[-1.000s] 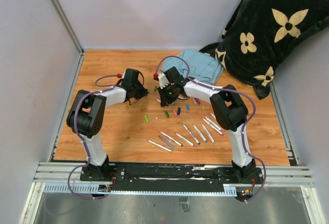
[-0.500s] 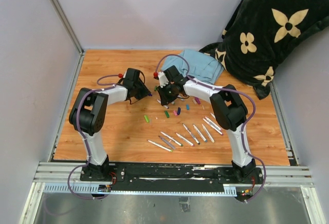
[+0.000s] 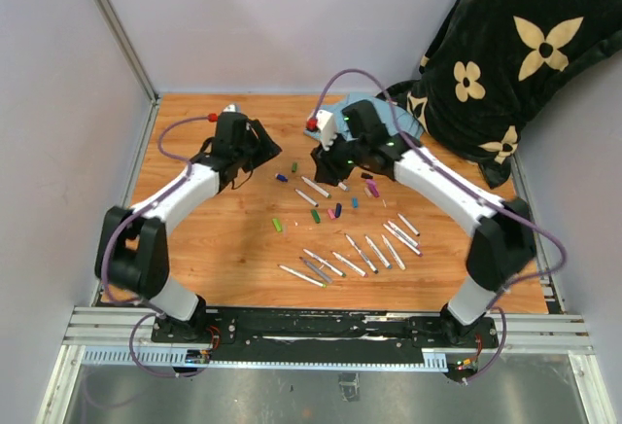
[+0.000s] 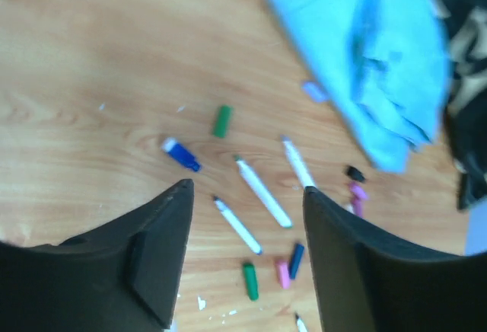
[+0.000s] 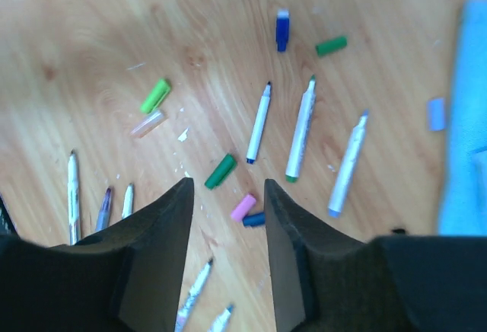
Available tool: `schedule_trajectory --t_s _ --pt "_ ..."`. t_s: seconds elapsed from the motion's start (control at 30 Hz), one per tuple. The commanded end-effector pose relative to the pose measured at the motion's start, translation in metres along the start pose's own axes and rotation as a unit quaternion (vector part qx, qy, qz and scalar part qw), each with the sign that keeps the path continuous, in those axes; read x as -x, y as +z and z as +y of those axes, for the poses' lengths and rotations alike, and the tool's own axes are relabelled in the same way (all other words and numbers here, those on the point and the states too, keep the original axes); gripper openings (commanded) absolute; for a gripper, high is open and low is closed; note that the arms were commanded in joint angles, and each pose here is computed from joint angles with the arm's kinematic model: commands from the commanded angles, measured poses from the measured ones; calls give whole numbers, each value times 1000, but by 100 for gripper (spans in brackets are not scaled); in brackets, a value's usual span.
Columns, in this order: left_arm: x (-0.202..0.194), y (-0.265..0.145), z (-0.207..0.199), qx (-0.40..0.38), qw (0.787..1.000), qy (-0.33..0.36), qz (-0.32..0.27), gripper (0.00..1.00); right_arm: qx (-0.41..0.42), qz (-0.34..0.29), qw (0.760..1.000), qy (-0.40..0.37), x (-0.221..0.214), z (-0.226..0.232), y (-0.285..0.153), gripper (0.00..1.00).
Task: Open the pen caps
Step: Reset both arms
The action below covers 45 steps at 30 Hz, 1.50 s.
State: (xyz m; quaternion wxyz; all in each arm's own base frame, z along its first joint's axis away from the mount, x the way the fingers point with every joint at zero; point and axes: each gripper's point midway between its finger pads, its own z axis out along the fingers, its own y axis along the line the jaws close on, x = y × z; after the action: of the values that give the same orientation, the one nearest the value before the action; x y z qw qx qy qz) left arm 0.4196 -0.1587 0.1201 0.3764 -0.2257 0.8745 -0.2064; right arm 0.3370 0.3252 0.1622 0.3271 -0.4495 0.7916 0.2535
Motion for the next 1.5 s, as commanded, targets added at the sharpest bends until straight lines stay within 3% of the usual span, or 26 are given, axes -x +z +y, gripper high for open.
schedule_trajectory --t_s 0.0,0.13,0.23,0.33,0.57,0.77,0.9,1.13,1.47 --pt "39 -75 -63 -163 978 109 -71 72 -1 -50 994 -101 6 10 -82 47" --pt "55 -149 -100 -274 936 175 -136 93 -67 -86 979 -170 6 3 -148 71" --pt "71 -194 -113 -297 917 199 -176 99 -131 -112 965 -199 8 -5 -198 99" --pt "83 -235 -130 -327 899 218 -194 99 -190 -133 953 -195 10 -15 -244 98" --pt "102 -313 -159 -371 867 247 -223 99 -293 -175 937 -80 28 -23 -323 98" --pt "109 -350 -167 -378 856 272 -226 99 -288 -207 932 -72 51 -2 -356 98" --pt "108 -360 -165 -377 854 278 -227 99 -303 -226 925 -33 57 -2 -368 98" --pt "105 -367 -166 -387 851 275 -224 99 -374 -250 892 45 53 -13 -397 98" --pt "96 -359 -167 -400 851 270 -208 99 -373 -247 893 43 49 -9 -398 98"
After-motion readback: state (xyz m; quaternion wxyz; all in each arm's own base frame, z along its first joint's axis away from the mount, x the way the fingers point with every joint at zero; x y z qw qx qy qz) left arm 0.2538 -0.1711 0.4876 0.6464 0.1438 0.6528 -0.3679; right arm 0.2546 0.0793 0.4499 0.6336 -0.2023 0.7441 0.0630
